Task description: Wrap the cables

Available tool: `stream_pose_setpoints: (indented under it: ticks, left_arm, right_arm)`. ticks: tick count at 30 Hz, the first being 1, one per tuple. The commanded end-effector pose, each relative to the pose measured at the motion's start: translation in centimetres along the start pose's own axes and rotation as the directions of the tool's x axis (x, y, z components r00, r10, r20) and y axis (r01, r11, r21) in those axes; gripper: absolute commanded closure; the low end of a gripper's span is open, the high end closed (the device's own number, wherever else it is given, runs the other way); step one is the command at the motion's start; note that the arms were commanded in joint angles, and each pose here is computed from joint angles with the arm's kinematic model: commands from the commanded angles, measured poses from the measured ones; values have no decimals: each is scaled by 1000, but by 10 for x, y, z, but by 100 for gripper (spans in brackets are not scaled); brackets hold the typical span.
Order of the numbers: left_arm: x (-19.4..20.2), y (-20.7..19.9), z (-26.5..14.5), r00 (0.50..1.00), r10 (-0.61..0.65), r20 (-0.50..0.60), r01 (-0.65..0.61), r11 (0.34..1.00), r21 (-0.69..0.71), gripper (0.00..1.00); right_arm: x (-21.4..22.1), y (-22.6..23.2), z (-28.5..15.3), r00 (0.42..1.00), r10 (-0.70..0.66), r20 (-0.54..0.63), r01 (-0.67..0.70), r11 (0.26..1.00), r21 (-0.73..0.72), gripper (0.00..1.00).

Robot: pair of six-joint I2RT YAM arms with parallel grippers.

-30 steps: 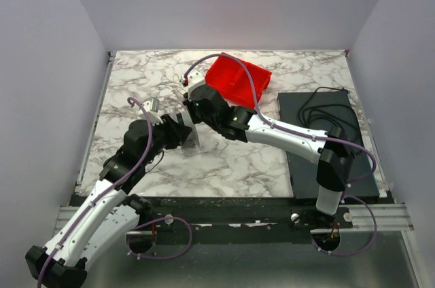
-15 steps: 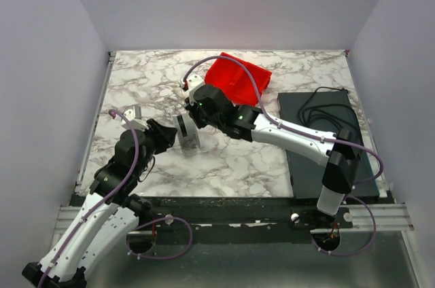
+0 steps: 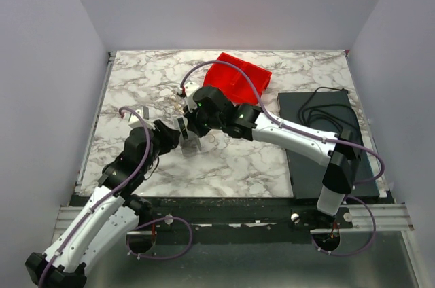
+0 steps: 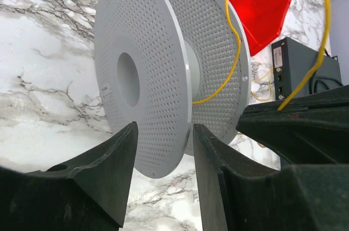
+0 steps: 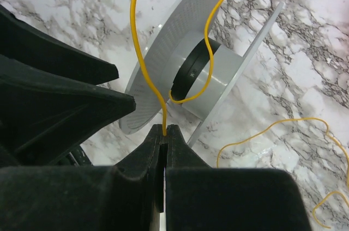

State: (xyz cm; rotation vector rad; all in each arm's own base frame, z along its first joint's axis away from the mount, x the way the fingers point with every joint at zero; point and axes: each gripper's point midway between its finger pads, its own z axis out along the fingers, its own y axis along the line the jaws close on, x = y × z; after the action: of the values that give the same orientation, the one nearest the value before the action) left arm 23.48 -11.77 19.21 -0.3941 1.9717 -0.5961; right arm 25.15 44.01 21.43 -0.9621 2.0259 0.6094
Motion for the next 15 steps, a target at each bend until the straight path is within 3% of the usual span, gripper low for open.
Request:
stream_pose_setpoints:
  ticks: [1, 7, 15]
  left_arm:
    - [5, 1, 3, 999, 50, -7, -50, 999, 22, 51]
    - [10, -6, 8, 995, 101, -7, -100, 991, 83, 41]
    - [6, -11, 9, 987, 158, 10, -158, 981, 112, 41]
  right_arm:
    - [-12, 19, -6, 1000, 22, 1, -21, 995, -93, 99]
    - [-14, 30, -4, 999, 19, -30, -23, 989, -148, 99]
    - [1, 34, 2, 995, 20, -102, -37, 986, -165, 99]
